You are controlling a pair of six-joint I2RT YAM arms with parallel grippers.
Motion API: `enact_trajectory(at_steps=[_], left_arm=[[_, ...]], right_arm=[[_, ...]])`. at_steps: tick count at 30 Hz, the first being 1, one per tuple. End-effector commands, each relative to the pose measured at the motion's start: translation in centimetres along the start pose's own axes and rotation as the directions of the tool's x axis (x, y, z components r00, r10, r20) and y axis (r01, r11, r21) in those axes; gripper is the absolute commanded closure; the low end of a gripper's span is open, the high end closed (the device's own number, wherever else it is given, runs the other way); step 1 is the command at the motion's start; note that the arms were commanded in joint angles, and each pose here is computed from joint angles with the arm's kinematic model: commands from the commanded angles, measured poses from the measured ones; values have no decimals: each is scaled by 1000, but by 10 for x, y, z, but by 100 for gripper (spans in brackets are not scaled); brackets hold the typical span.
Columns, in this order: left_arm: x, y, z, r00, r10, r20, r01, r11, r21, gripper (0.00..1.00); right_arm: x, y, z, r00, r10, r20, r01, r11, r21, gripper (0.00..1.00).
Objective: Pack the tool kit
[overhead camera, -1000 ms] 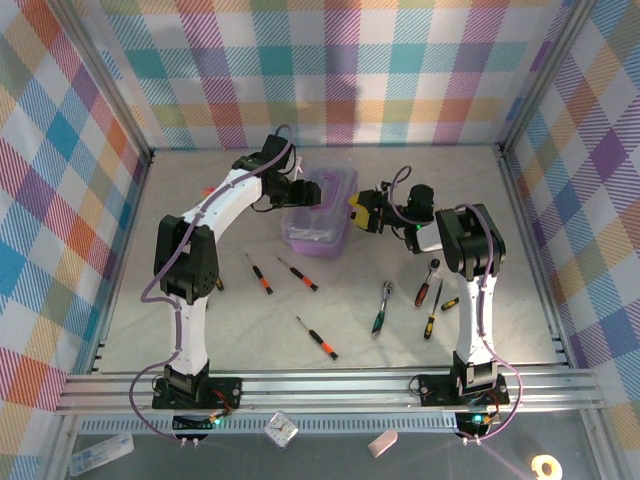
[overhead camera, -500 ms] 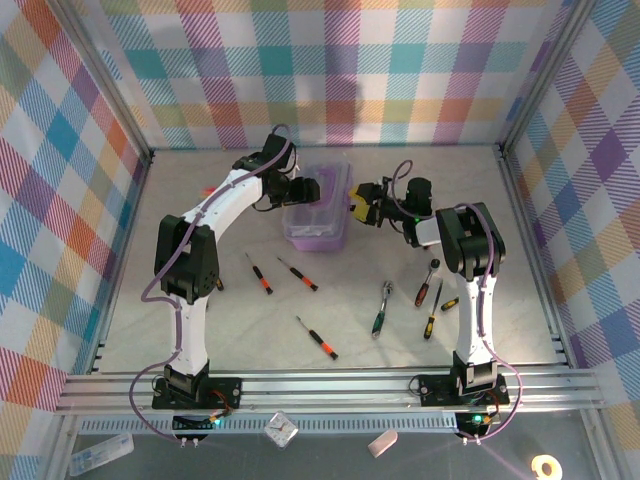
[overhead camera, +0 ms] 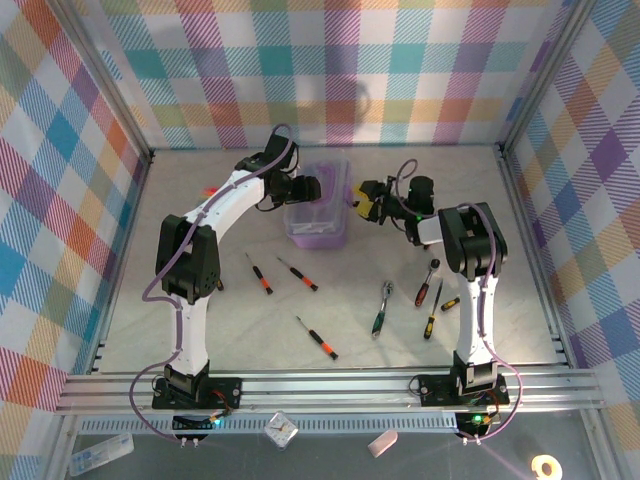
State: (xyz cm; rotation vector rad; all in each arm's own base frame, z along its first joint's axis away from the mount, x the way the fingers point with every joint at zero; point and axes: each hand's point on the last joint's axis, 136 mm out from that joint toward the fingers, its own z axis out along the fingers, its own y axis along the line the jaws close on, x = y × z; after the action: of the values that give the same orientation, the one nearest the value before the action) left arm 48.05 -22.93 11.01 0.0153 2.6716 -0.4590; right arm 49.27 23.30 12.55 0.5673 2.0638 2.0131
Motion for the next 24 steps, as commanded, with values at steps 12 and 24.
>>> enact_trajectory(at_steps=[12,24], left_arm=[[154,98,29,836,-23,-548,-221,900,-375,100],[90,-41,5,933,34,-358,-69,994,-84,100]], right_arm=[[26,138,-63,903,-421,91,431,882,-190,50],[53,52,-87,899,-438,24,418,872,255,45]])
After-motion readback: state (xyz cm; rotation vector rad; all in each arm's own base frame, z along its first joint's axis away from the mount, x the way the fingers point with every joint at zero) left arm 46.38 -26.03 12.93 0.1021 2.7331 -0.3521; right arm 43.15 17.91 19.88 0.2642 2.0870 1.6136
